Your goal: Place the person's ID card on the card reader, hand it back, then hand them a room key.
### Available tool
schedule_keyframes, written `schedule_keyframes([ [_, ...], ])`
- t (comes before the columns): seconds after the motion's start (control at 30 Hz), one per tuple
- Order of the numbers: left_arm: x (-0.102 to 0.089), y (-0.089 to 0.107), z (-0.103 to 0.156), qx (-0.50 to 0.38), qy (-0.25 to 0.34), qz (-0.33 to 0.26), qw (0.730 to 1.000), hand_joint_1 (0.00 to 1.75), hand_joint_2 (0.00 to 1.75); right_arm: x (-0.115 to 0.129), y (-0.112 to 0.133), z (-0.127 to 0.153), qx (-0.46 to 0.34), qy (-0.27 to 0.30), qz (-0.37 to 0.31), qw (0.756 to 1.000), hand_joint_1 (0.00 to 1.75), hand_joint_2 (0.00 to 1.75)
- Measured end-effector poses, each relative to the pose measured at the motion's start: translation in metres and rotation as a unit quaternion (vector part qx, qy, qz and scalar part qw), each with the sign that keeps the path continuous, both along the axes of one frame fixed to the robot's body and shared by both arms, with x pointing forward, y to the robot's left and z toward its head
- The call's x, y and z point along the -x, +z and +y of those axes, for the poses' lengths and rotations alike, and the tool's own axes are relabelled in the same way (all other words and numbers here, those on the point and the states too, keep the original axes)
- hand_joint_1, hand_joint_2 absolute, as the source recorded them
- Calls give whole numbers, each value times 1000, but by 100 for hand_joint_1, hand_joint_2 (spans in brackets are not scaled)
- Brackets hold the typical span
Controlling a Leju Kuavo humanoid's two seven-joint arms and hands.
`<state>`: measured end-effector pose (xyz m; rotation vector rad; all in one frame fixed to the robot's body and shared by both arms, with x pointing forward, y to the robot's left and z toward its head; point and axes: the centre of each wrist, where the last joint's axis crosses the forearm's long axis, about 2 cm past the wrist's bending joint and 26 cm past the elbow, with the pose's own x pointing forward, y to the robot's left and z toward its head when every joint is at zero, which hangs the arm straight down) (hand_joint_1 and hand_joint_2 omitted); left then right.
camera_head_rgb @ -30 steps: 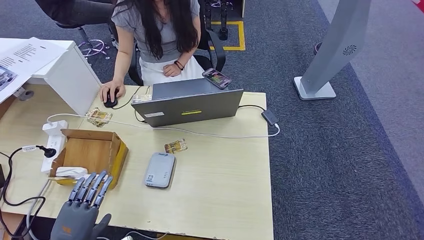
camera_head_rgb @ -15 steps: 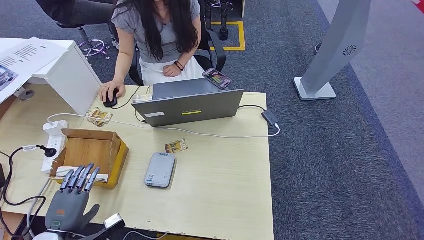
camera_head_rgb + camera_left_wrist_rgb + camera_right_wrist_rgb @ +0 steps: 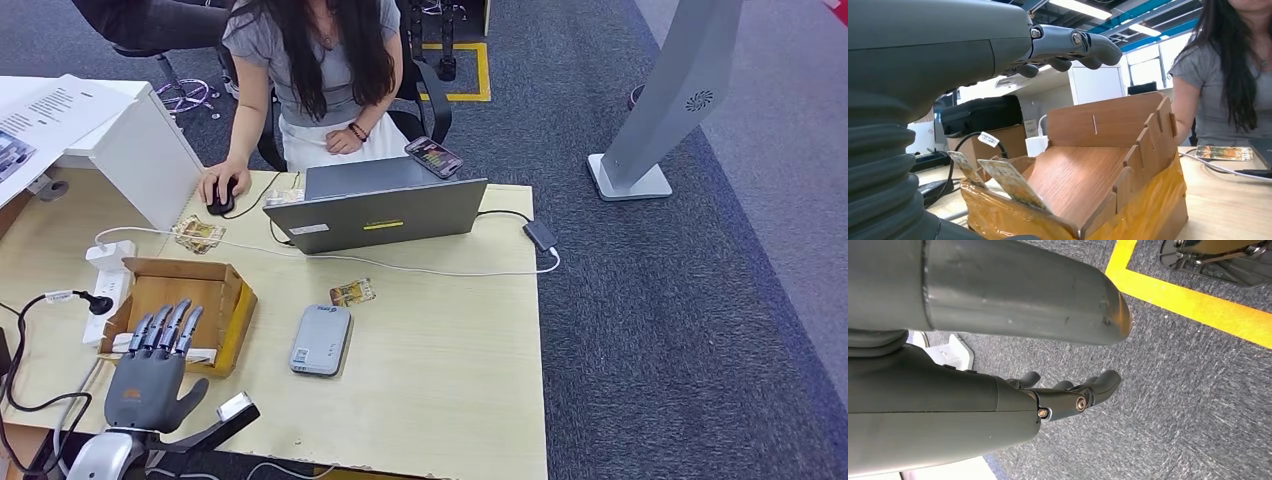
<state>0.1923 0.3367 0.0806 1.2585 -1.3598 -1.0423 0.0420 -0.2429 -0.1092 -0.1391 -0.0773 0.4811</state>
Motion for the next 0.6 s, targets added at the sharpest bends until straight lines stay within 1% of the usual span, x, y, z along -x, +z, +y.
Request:
schedule_keyframes([
  [0.33,-2,-2,-3,9,15,5,1000,0,175,0,0,0,2,1,3,1000,0,0],
  [0.6,-1,-3,1,11,45,8,999,0,175,0,0,0,5,2,6,1000,0,0],
])
